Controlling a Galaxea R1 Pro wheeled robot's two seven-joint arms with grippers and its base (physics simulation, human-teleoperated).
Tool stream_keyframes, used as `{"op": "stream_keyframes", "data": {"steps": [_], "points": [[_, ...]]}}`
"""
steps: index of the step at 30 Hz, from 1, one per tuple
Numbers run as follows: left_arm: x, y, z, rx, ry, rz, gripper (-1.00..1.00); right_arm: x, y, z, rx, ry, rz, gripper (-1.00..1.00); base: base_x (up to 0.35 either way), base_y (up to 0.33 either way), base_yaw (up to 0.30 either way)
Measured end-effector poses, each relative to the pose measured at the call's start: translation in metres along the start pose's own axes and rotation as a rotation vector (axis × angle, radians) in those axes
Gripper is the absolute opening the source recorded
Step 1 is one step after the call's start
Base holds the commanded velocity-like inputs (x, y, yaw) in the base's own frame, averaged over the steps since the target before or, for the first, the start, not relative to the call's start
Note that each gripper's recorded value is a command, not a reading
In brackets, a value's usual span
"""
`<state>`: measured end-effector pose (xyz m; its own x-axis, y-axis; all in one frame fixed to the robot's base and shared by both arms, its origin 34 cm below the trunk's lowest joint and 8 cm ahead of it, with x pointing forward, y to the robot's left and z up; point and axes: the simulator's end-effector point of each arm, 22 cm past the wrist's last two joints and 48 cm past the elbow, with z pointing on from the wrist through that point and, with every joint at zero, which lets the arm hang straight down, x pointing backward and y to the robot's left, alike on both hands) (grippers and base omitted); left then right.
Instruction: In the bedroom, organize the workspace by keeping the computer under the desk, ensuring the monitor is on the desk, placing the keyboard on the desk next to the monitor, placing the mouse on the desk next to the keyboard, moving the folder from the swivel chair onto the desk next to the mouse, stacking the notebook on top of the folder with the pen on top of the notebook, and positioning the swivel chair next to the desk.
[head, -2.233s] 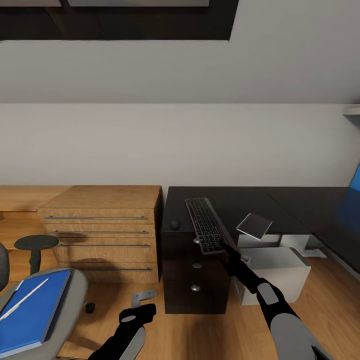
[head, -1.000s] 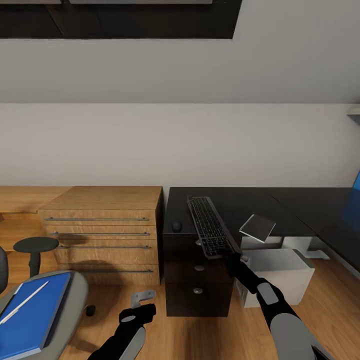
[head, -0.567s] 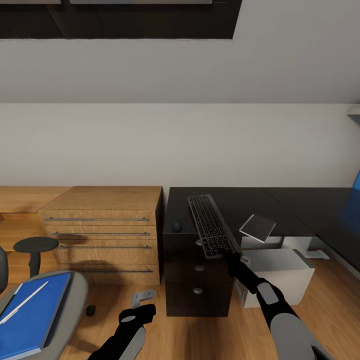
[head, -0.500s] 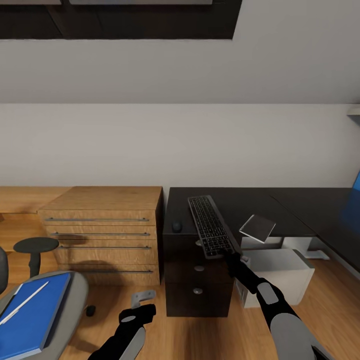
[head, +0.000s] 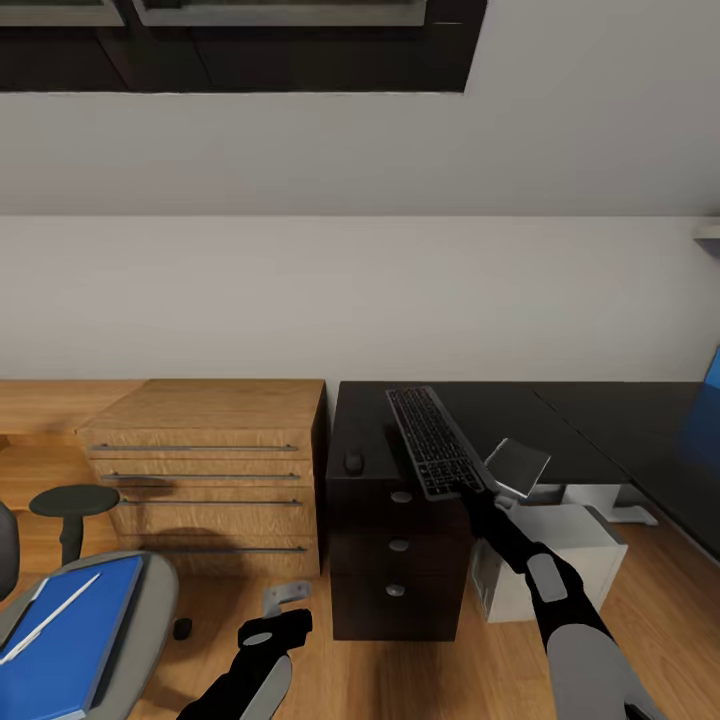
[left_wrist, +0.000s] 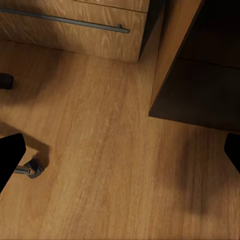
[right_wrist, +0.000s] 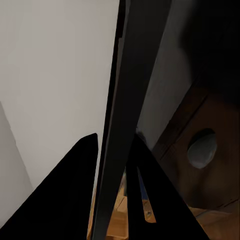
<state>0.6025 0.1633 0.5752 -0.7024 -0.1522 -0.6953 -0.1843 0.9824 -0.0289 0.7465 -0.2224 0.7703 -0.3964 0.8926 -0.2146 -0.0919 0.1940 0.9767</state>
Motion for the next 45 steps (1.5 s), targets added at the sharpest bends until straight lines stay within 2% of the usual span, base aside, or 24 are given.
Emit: {"op": "stream_keyframes", "data": {"steps": [3,6,10,11,12,13,14,17,24,30,32,43,45], "points": [[-0.005,0.000,-0.004,0.000,0.000,0.001,1.00,-0.012,0.021,-0.004,-0.028,-0.033,-0.047,-1.00,0.000,0.000,0.000],[-0.009,0.000,-0.007,0.000,0.000,0.001,1.00,-0.019,0.040,-0.025,-0.043,-0.087,-0.119,-1.00,0.000,0.000,0.000],[-0.015,-0.001,-0.012,0.000,0.000,0.001,1.00,-0.020,0.062,-0.044,-0.047,-0.076,-0.170,-1.00,0.000,0.000,0.000],[-0.017,-0.001,-0.013,-0.001,0.000,0.001,1.00,-0.019,0.065,-0.046,-0.044,-0.064,-0.171,-1.00,0.000,0.000,0.000],[-0.017,-0.001,-0.013,0.000,0.000,0.002,1.00,-0.011,0.069,-0.052,-0.043,-0.012,-0.147,-1.00,0.000,0.000,0.000],[-0.017,-0.001,-0.013,0.000,0.000,0.002,1.00,0.002,0.076,-0.058,-0.043,0.066,-0.106,-1.00,0.000,0.000,0.000],[-0.017,-0.001,-0.013,0.001,0.000,0.002,1.00,0.005,0.079,-0.061,-0.035,0.094,-0.098,-1.00,0.000,0.000,0.000],[-0.017,-0.002,-0.013,0.002,0.000,0.003,1.00,0.004,0.090,-0.067,-0.037,0.120,-0.099,-1.00,0.000,0.000,0.000],[-0.017,0.000,-0.012,-0.001,-0.009,-0.003,1.00,0.005,0.086,-0.069,0.001,0.132,-0.096,-1.00,-0.051,0.000,0.000],[-0.017,0.000,-0.011,-0.003,-0.014,-0.006,1.00,0.004,0.086,-0.069,-0.006,0.131,-0.089,-1.00,-0.288,0.000,0.000],[-0.017,0.000,-0.011,-0.003,-0.014,-0.006,1.00,0.004,0.089,-0.071,-0.026,0.123,-0.072,-1.00,-0.331,0.000,0.000],[-0.016,0.000,-0.011,-0.003,-0.013,-0.007,1.00,0.004,0.085,-0.074,-0.022,0.118,-0.070,-1.00,-0.334,-0.018,0.000],[-0.023,0.001,-0.014,-0.008,-0.029,-0.015,1.00,0.003,0.090,-0.074,-0.024,0.117,-0.071,-1.00,-0.336,-0.001,0.000]]}}
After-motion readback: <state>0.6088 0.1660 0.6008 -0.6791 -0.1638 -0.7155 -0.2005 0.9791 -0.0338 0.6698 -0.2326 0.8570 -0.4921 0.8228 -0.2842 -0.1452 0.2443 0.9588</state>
